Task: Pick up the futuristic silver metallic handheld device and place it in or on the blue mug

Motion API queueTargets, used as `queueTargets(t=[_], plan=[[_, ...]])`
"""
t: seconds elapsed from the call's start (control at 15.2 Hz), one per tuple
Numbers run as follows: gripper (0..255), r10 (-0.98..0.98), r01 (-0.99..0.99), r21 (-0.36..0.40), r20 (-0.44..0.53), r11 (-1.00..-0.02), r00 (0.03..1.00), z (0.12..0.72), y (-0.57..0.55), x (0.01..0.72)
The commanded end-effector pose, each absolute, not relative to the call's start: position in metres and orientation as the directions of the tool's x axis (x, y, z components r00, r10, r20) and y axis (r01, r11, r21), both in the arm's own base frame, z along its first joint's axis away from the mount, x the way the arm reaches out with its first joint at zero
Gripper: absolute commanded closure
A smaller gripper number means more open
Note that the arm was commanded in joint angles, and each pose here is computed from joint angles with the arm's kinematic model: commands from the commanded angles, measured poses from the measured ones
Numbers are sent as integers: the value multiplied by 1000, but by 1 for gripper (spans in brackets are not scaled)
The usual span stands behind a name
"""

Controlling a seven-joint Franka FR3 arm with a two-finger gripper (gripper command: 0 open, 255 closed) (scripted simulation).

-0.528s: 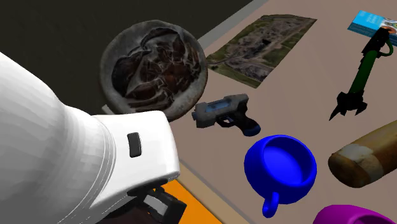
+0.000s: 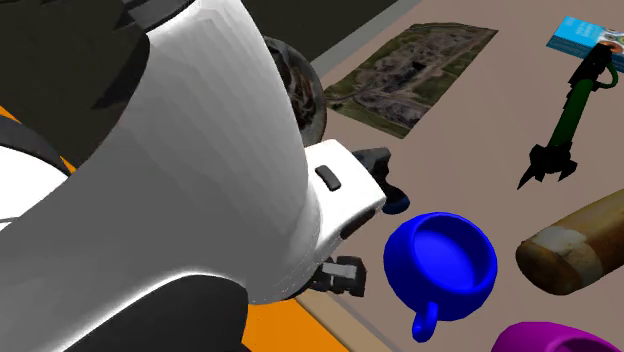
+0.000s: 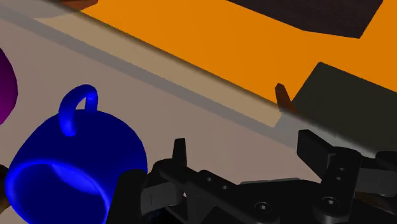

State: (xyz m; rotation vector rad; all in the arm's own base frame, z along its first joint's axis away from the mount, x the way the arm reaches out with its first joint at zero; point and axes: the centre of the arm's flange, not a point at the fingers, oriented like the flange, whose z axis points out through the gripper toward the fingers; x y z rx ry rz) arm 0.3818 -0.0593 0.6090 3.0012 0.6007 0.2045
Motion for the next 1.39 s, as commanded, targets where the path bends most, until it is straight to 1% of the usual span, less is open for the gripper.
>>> queueTargets(t=[0.0, 0.26, 0.53, 1.12, 1.32], plan=[[0, 475, 464, 111, 105, -879, 874, 603, -71, 403], [0, 625, 613, 130, 83, -779, 776, 589, -85, 452], [0, 755, 743, 145, 57, -654, 653, 575, -91, 502], [0, 951, 939, 159, -6, -305, 310, 543, -72, 613], [0, 951, 939, 159, -6, -305, 310, 527, -73, 616]])
